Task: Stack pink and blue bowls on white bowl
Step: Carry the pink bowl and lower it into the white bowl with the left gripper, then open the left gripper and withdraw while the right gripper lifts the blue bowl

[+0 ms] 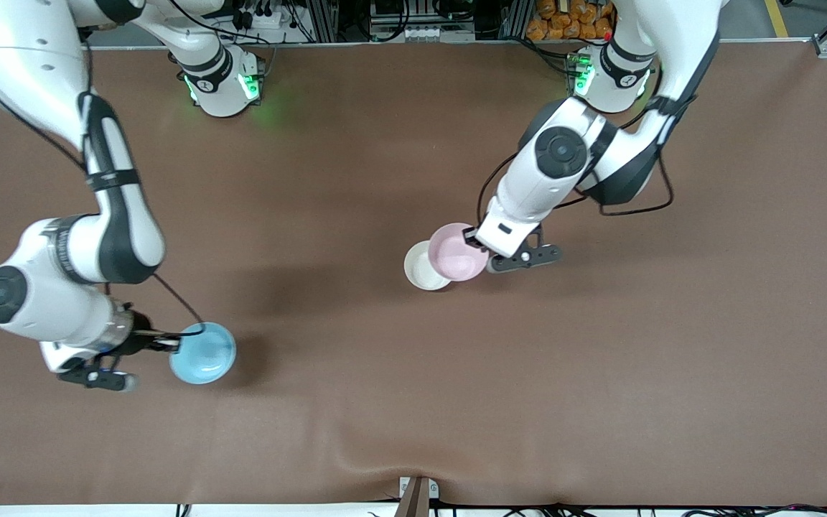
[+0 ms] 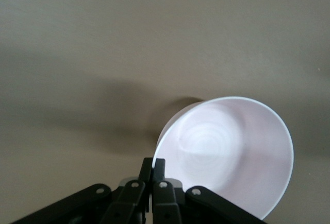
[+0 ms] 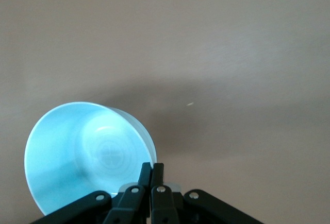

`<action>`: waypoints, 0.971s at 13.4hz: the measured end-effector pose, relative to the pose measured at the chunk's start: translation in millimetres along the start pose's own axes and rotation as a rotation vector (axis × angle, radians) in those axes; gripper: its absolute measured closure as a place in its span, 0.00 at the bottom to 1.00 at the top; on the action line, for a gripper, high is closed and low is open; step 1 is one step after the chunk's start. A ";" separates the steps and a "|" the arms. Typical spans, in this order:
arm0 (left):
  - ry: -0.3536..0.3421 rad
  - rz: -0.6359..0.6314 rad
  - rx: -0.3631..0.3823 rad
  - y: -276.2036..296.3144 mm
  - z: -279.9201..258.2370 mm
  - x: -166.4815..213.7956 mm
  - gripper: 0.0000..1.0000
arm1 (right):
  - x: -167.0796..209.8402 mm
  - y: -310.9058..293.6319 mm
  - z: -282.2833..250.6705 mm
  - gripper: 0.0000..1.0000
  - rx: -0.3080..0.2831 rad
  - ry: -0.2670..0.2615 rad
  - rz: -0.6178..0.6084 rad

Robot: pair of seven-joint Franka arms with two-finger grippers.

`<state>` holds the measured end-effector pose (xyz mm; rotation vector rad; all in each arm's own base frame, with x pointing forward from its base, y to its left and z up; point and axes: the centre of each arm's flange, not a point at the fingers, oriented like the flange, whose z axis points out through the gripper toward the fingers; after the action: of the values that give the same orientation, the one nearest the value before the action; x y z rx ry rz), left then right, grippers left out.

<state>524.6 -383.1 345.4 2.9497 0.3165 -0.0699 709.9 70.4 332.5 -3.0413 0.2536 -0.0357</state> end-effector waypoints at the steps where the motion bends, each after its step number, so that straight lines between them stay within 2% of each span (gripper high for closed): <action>1: -0.004 0.006 -0.012 6.0 12.4 -1.4 0.97 | -7.1 -19.7 -2.1 0.98 -0.001 -0.010 -0.010; 4: -0.025 0.024 -0.022 15.3 48.0 -8.6 0.97 | -31.0 -72.1 -8.6 0.98 -0.007 -0.047 -0.053; 8: -0.059 0.029 -0.015 19.6 79.8 -17.6 0.97 | -62.6 -137.0 -8.4 0.98 -0.013 -0.063 -0.028; 13: -0.081 0.019 0.005 14.7 101.3 -17.9 0.97 | -64.2 -139.7 -7.9 0.98 -0.019 -0.062 0.026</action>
<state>507.5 -418.9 249.3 2.9443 0.2766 -0.1875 669.3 217.6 352.0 -3.0512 0.2904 0.0631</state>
